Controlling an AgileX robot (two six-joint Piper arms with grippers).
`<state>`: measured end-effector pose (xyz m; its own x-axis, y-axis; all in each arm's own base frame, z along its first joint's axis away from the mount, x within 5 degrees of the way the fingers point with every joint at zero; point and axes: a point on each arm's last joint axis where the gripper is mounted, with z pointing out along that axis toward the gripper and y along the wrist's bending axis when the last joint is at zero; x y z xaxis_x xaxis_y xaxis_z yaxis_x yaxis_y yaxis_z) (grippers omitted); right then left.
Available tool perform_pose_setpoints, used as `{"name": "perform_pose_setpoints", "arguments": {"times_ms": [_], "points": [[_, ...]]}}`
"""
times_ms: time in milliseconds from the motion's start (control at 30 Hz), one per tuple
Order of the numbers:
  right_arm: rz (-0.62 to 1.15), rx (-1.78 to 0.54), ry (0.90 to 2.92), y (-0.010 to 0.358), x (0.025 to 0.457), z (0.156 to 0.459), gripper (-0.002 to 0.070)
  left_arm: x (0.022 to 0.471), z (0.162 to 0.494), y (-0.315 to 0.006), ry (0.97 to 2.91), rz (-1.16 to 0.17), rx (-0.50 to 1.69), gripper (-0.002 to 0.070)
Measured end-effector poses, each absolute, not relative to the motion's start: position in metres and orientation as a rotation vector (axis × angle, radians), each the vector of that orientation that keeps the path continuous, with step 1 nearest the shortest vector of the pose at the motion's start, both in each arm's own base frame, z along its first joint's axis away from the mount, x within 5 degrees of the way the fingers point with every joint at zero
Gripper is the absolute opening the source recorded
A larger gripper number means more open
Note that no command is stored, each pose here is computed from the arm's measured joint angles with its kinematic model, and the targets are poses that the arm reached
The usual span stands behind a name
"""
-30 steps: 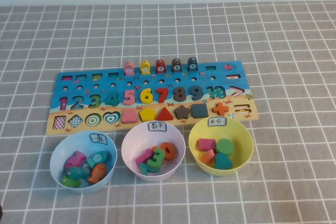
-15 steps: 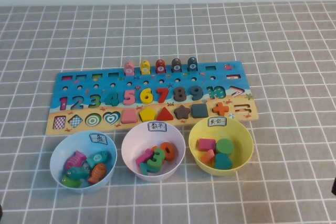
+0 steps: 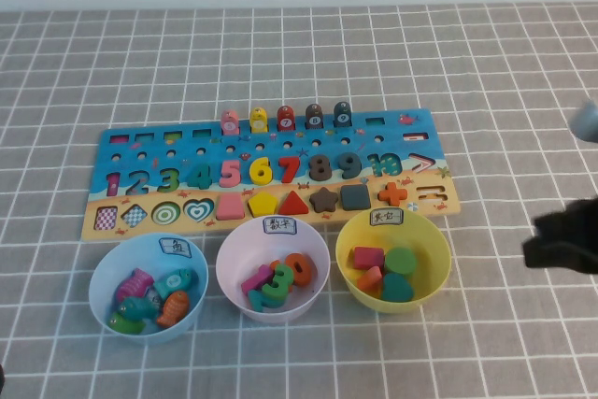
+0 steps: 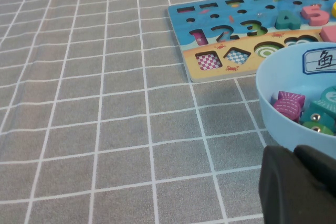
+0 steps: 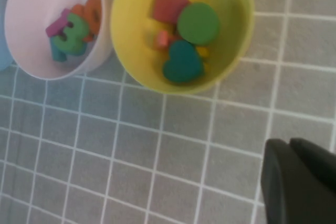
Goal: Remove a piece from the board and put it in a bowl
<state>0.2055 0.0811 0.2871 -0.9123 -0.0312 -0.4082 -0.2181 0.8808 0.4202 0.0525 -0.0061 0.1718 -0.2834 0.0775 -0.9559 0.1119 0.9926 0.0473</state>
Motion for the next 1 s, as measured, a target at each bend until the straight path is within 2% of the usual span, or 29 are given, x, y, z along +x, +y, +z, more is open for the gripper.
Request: {"name": "perform_pose_setpoints", "arguments": {"times_ms": [333, 600, 833, 1000], "points": [[0.554, -0.446, 2.764, 0.16, 0.273, 0.292, -0.0017, 0.053, 0.172, -0.006, 1.86, -0.034, 0.137, 0.0002], [0.488, -0.562, 2.8, 0.213, 0.317, 0.287, -0.0017, 0.053, 0.172, -0.006, 1.86, -0.034, 0.137, 0.0002], [0.315, -0.53, 2.903, 0.223, 0.348, 0.272, -0.0007, 0.053, 0.172, -0.006, 1.86, -0.034, 0.137, 0.0002], [0.225, -0.504, 2.907, 0.227, 0.364, 0.262, 0.0008, 0.053, 0.172, -0.006, 1.86, -0.034, 0.137, 0.0002]]}}
